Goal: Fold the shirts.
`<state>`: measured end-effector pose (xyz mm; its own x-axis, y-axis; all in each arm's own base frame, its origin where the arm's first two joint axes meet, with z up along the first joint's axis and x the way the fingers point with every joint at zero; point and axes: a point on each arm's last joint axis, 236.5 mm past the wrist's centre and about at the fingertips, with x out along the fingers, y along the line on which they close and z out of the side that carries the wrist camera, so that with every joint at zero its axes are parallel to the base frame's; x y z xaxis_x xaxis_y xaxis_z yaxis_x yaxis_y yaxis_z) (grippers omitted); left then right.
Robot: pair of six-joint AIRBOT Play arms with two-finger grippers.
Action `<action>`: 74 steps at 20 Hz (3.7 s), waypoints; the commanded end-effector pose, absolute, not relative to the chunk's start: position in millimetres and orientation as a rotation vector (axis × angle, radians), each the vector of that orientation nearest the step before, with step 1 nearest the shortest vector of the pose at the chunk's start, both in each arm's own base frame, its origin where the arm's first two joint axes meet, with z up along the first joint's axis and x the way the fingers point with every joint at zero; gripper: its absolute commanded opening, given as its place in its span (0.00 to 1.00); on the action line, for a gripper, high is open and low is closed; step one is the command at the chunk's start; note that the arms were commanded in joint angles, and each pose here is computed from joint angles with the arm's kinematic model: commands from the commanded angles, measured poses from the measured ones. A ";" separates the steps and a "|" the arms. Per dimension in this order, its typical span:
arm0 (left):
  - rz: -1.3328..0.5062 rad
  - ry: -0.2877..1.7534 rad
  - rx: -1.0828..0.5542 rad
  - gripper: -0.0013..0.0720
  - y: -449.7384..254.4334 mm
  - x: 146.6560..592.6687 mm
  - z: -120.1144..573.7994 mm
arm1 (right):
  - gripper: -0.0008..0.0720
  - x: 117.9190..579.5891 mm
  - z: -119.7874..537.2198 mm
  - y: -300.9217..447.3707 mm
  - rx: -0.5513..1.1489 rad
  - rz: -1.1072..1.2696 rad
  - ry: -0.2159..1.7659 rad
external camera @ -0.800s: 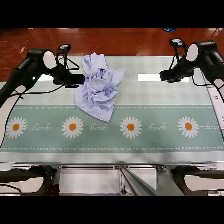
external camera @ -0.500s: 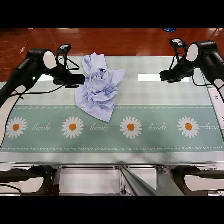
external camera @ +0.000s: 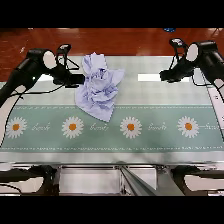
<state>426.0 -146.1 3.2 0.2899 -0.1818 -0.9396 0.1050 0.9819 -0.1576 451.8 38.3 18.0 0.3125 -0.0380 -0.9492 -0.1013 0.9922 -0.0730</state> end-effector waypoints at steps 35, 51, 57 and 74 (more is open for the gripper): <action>-0.429 1.335 0.156 0.05 -201.6 450.5 -70.8 | 0.57 454.1 32.1 45.0 -0.045 0.020 1.211; -0.605 0.413 -0.009 0.05 -226.8 407.1 375.8 | 0.57 365.5 261.0 40.2 -0.002 0.076 0.691; -0.754 0.306 -0.120 0.05 -261.0 325.2 430.4 | 0.57 328.6 299.4 35.3 0.007 0.079 0.591; -0.550 1.221 -0.170 0.06 -262.0 200.2 -31.1 | 0.57 311.1 116.7 87.6 0.187 0.221 0.989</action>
<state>219.4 -280.6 27.3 0.3028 -0.5619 -0.7698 0.3736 0.8131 -0.4465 314.7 74.6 156.6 0.5823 0.2191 -0.7829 -0.1237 0.9757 0.1811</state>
